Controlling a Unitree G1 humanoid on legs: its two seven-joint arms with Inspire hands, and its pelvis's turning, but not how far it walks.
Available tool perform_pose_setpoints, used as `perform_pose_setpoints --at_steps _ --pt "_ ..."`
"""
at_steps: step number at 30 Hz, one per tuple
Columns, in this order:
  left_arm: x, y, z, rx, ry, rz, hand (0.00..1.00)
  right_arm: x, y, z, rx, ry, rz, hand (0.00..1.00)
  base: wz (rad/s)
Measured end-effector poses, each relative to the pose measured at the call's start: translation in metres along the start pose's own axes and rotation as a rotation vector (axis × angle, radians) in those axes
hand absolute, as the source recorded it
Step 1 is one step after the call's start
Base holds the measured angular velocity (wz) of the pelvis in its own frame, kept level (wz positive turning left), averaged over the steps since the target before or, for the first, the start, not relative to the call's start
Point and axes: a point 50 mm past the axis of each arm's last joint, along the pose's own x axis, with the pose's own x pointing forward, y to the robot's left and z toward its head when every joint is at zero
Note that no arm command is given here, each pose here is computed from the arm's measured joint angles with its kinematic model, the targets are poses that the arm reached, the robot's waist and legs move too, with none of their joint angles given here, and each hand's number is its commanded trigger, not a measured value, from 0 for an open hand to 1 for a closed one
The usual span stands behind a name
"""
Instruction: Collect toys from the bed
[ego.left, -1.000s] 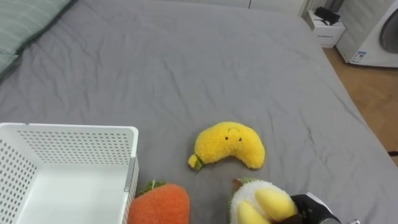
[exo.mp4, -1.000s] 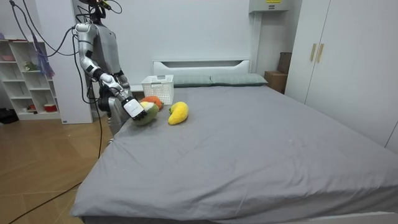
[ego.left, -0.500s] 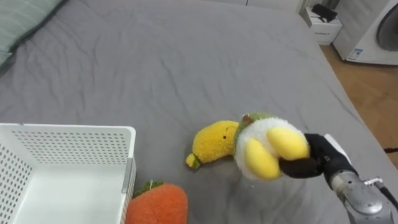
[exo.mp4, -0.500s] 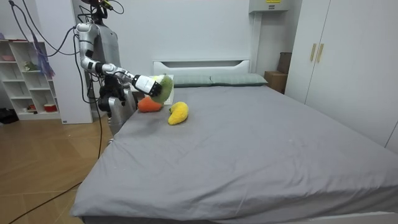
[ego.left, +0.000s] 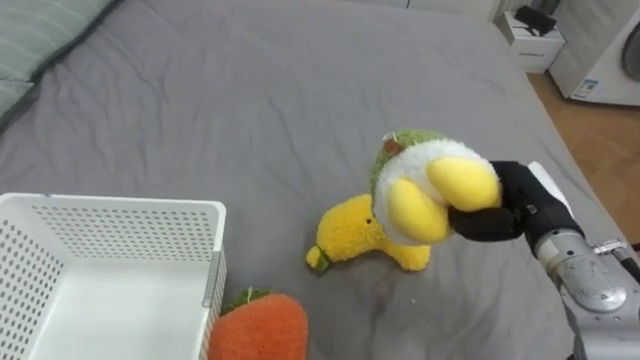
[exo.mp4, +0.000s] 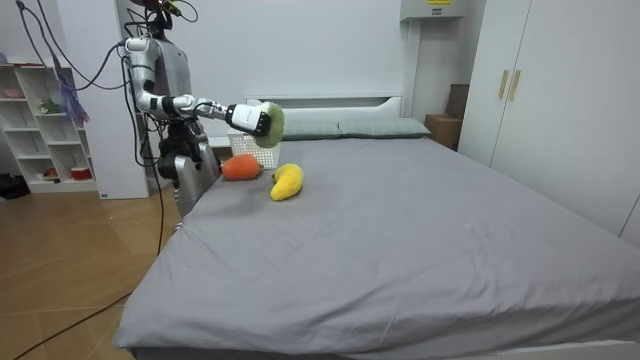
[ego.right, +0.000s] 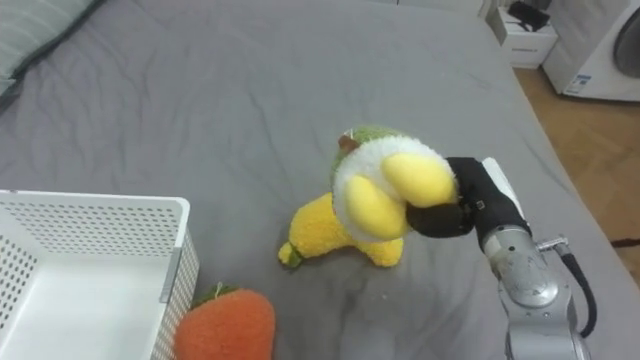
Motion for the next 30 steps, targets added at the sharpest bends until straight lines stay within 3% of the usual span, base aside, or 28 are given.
perform_pose_setpoints --at_steps 13,26,28,29,30 --pt "0.0 -0.003 0.006 -0.014 -0.022 -0.006 0.0 0.026 0.025 0.079 -0.07 -0.237 0.147 1.0 0.12" --pt "0.001 -0.005 0.011 0.043 -0.027 -0.014 0.0 0.03 0.058 0.096 -0.174 -0.282 0.268 1.0 0.23" --pt "0.0 -0.005 0.011 0.059 -0.027 -0.013 0.0 0.03 0.065 0.098 -0.186 -0.285 0.292 0.88 0.2" --pt "0.0 -0.005 0.012 0.063 -0.025 -0.014 0.0 0.031 0.071 0.099 -0.195 -0.281 0.312 0.57 0.19" --pt "0.0 -0.005 0.012 0.063 -0.024 -0.015 0.0 0.032 0.074 0.099 -0.196 -0.277 0.323 0.42 0.13"
